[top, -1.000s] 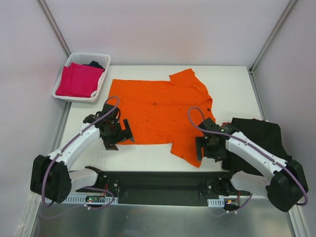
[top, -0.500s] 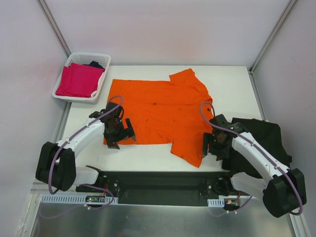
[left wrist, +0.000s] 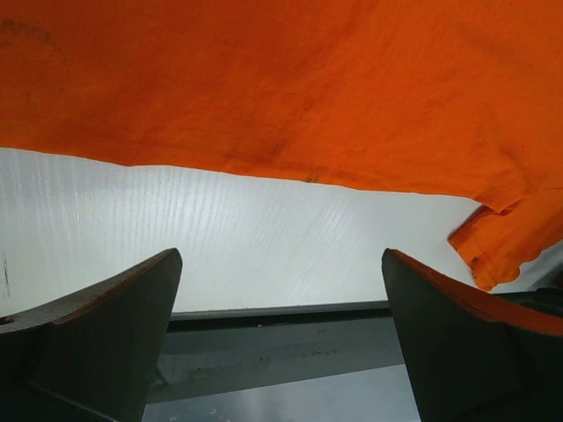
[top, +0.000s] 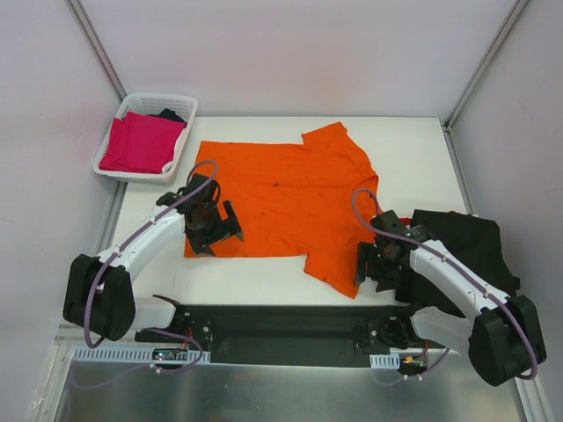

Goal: Fold and stack the t-shirts

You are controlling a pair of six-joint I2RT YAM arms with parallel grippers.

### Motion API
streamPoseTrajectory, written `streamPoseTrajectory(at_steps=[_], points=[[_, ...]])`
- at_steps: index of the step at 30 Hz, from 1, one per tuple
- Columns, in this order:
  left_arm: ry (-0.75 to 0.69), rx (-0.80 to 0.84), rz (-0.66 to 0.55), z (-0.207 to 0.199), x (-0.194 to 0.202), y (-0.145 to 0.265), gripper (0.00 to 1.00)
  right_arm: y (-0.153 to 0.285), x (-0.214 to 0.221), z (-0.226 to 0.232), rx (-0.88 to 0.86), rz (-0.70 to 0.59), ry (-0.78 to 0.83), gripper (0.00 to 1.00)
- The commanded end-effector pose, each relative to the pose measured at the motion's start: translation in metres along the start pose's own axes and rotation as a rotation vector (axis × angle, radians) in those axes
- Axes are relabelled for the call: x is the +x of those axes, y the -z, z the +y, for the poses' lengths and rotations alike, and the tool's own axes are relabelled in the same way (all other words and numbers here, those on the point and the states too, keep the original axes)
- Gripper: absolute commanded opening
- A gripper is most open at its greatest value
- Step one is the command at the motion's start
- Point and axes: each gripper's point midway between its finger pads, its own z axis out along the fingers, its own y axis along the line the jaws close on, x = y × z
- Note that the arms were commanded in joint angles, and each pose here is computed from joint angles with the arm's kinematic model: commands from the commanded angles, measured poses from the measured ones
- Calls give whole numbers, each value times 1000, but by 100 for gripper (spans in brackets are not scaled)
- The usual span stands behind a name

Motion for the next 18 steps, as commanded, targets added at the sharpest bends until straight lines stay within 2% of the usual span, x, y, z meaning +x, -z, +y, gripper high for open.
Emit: streamPoseTrajectory(at_steps=[1,18], points=[[23,15,2,0,3,14,99,-4,1,11,-43,-22,-6,66],[12,-25,30,19,20,12,98,-28,33,8,-14,-15,-7,63]])
